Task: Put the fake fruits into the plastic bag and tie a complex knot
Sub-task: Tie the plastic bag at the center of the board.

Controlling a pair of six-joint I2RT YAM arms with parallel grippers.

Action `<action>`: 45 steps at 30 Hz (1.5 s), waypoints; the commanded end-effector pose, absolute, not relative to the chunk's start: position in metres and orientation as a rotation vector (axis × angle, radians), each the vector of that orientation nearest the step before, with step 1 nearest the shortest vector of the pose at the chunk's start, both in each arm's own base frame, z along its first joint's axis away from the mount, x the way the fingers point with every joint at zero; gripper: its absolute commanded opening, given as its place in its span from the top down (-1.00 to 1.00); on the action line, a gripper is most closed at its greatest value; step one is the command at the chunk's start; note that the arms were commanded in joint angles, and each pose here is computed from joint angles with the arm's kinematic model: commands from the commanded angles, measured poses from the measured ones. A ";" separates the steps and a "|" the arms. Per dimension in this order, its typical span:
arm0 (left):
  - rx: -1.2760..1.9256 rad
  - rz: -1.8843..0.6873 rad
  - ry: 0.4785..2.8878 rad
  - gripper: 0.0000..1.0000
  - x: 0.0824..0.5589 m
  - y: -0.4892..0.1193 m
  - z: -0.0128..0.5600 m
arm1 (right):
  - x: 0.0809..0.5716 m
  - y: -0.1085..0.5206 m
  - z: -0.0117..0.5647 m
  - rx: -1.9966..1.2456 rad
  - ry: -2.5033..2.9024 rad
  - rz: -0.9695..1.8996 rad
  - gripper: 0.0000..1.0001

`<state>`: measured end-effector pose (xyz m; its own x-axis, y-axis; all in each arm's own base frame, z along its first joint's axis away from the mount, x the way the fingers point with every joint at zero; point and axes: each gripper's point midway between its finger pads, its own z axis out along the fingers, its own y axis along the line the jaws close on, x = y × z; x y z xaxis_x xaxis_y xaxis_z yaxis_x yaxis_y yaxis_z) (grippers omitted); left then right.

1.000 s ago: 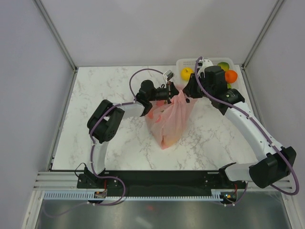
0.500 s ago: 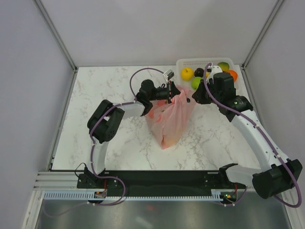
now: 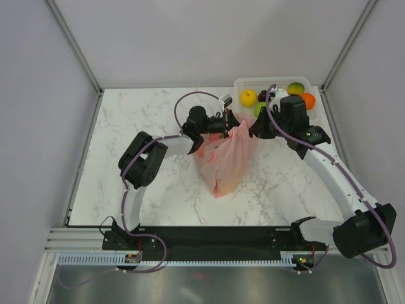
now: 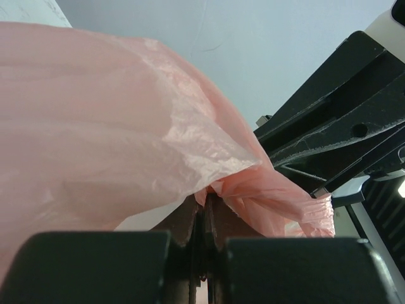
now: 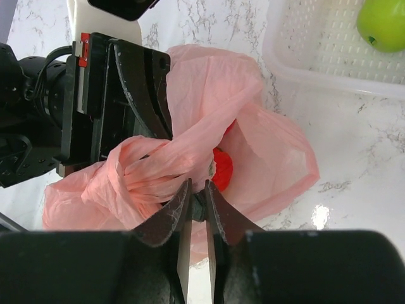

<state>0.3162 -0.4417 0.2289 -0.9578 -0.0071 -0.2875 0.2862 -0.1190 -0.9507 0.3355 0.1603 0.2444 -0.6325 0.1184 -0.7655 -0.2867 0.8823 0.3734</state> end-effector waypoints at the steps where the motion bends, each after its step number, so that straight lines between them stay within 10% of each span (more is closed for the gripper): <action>1: 0.425 -2.203 1.895 0.95 0.308 -0.447 0.241 | 0.348 0.170 0.263 -0.151 2.115 0.647 0.58; 45: 0.595 -2.210 1.920 0.95 0.299 -0.469 0.240 | 0.357 0.189 0.270 -0.213 2.110 0.740 0.27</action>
<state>0.3152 -0.4580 0.2252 -0.9493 0.0919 -0.3007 0.2906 -0.1085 -0.9507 0.3516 0.1740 0.2457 -0.6523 0.1125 -0.7495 -0.3266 0.8507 0.4118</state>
